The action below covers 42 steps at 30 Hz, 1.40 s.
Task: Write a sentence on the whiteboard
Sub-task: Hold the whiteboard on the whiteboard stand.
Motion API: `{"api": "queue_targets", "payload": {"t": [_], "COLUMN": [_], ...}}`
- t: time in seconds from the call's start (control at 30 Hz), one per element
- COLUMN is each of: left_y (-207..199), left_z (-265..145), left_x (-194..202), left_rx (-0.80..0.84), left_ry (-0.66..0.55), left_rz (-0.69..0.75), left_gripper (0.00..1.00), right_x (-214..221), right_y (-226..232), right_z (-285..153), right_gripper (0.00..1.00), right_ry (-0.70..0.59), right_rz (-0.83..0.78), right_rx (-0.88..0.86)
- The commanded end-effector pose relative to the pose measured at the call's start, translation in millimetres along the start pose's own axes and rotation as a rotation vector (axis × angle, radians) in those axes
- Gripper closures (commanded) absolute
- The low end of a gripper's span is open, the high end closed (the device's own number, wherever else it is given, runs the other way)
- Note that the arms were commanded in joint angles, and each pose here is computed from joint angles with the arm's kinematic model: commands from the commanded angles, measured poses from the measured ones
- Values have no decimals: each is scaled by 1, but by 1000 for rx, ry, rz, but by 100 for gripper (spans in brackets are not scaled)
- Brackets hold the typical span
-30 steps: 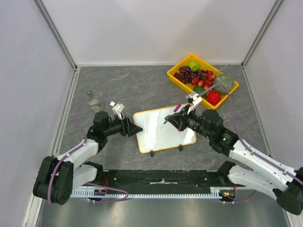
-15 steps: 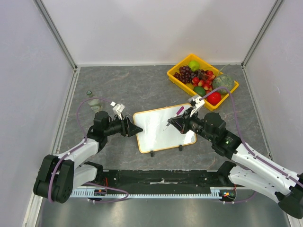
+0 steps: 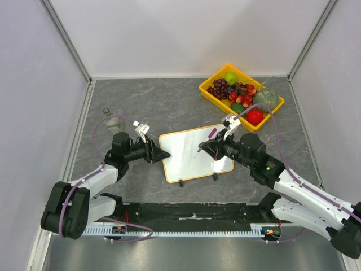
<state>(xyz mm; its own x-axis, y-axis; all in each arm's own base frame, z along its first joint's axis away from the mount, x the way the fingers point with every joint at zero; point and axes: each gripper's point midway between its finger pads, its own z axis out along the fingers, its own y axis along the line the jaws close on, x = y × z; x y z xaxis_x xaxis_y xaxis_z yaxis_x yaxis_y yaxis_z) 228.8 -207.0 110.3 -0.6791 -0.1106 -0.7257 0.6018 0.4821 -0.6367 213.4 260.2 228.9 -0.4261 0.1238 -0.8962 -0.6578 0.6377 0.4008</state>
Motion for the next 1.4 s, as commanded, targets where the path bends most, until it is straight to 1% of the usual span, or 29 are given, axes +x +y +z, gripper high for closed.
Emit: {"api": "queue_targets", "payload": {"t": [0.0,0.2,0.27,0.57,0.87,0.93,1.23,1.37], "left_y": [-9,-10,-11,-13,-13,-13,-11,-11], "left_z": [0,0,0,0,-1,-1,-1,-1], "left_x": [-6,-5,-5,-4,-2,-1,0,0], "left_rx": [53,62,68,79,78,79,69,67], "left_ry": [-23,-18,-19,-16,-13,-13,-8,-6], "left_rz": [38,33,34,32,27,27,12,8], "left_gripper": [52,57,60,70,77,79,98,98], "right_x": [-16,-15,-16,-19,-30,-30,-44,-49], "right_y": [8,9,10,12,11,12,19,22], "right_z": [0,0,0,4,8,10,20,27], "right_gripper": [100,100,100,100,100,100,100,100], "right_ry": [-51,-50,-52,-60,-90,-93,-130,-151], "right_rz": [-25,-24,-18,-12,-41,-48,-117,-136], "right_rx": [-27,-33,-36,-45,-23,-29,-41,-38]}}
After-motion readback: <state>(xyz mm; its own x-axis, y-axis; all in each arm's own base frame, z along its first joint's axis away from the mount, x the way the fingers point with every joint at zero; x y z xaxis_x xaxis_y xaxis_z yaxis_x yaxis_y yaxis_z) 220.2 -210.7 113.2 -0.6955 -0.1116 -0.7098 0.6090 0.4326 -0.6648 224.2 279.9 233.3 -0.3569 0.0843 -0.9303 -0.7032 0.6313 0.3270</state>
